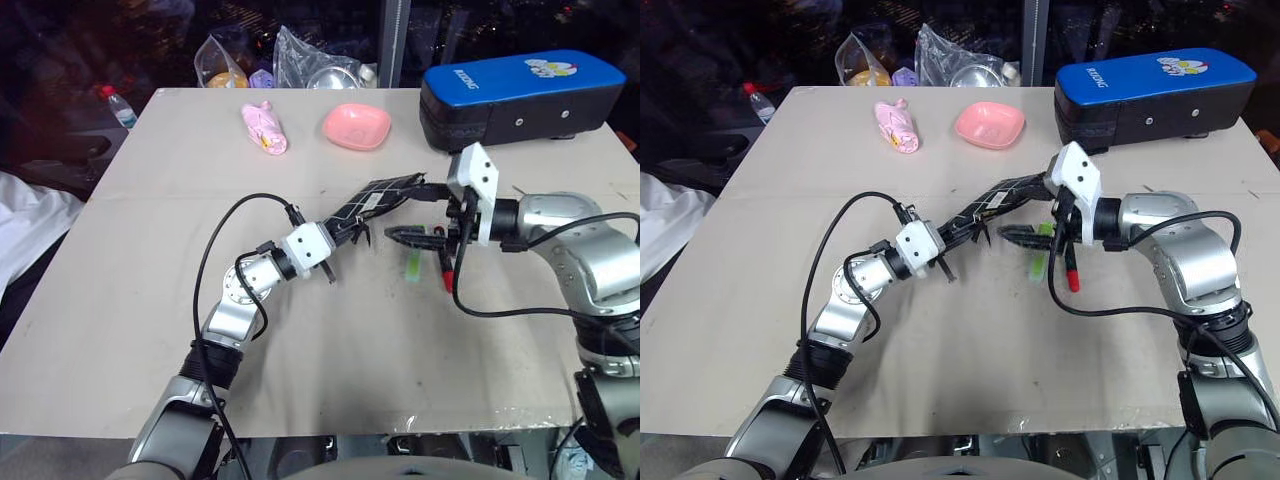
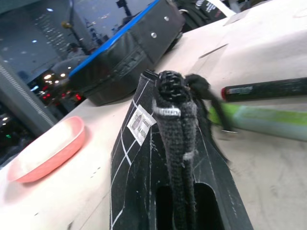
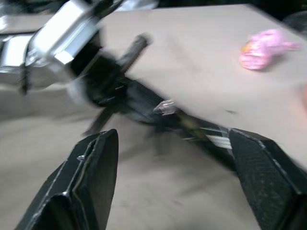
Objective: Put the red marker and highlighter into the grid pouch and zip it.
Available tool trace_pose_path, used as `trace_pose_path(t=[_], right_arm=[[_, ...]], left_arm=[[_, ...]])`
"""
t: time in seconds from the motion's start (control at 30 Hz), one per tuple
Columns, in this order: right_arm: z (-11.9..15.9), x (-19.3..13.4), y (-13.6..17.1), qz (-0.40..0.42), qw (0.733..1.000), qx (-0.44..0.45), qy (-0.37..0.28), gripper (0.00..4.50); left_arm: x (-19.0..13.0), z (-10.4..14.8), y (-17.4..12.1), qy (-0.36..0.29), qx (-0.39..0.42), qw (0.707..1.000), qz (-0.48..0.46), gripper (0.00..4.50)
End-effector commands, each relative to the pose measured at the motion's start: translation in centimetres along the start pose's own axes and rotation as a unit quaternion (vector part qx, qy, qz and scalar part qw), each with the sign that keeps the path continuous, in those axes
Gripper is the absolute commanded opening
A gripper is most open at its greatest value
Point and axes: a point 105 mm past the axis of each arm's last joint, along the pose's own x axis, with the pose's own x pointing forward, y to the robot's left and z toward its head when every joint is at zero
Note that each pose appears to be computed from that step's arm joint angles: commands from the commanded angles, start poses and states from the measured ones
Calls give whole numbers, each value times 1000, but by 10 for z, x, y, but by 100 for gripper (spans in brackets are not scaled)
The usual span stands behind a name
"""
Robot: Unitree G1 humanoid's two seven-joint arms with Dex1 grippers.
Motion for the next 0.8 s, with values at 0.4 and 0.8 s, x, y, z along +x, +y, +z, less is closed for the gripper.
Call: trace_pose_path(t=[0.4, 0.8], right_arm=[[-33, 6, -46, -126, 991, 46, 28, 7], [-43, 25, -44, -115, 991, 29, 60, 7]], left_arm=[[3, 19, 11, -39, 14, 999, 4, 0], [3, 20, 10, -39, 22, 999, 10, 0]])
